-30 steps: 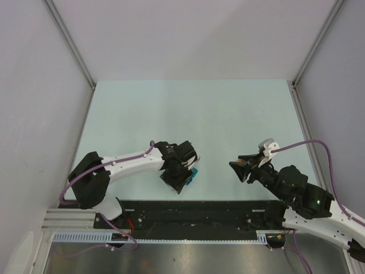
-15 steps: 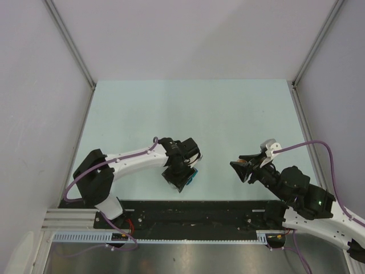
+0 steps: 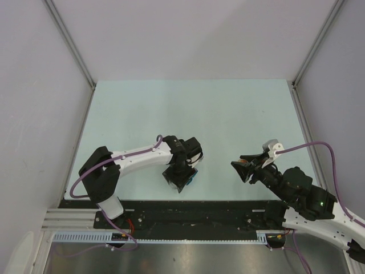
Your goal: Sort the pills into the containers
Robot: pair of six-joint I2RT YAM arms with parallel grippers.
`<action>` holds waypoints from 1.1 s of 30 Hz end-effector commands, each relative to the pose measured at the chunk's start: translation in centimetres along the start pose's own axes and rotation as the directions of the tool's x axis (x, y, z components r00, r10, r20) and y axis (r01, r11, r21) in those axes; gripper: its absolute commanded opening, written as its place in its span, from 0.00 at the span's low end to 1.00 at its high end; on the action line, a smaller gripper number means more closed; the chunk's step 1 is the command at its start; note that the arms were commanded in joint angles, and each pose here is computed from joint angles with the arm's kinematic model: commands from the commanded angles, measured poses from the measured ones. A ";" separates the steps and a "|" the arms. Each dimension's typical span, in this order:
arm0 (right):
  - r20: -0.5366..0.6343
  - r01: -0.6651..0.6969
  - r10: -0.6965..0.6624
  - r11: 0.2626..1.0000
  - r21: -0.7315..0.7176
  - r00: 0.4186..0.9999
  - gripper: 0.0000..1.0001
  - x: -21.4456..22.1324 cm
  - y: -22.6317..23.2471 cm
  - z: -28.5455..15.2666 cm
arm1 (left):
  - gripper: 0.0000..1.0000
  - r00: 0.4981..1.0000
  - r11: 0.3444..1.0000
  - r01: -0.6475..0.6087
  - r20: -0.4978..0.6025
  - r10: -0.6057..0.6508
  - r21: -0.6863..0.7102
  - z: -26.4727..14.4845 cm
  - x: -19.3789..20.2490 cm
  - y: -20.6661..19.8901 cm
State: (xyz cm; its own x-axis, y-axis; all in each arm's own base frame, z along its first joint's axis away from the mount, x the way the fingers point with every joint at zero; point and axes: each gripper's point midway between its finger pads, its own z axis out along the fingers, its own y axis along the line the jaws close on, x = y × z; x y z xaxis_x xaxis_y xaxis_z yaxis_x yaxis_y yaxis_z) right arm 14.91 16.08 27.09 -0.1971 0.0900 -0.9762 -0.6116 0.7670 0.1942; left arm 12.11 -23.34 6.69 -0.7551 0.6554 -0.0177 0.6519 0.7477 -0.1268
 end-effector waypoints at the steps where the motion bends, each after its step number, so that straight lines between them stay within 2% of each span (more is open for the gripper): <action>1: 0.019 -0.010 0.010 1.000 0.012 1.000 0.00 -0.4 -0.4 -0.4 | 0.01 1.000 1.000 -0.024 -0.012 0.024 0.019 -0.8 -0.5 -0.4; 33: 0.055 -0.031 0.031 1.000 -0.004 0.998 0.00 -1.1 -0.4 -1.2 | 0.00 0.989 0.998 -0.055 -0.139 0.050 -0.030 -0.9 -1.2 0.3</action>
State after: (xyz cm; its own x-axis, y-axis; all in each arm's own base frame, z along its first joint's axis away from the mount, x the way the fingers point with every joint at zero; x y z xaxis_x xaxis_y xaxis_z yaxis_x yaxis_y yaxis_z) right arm 14.46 15.18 27.63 -0.1819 0.1203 -0.9759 -0.6147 0.7607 0.2084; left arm 12.93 -23.65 6.65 -0.7255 0.6796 0.1080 0.6736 0.7335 -0.0910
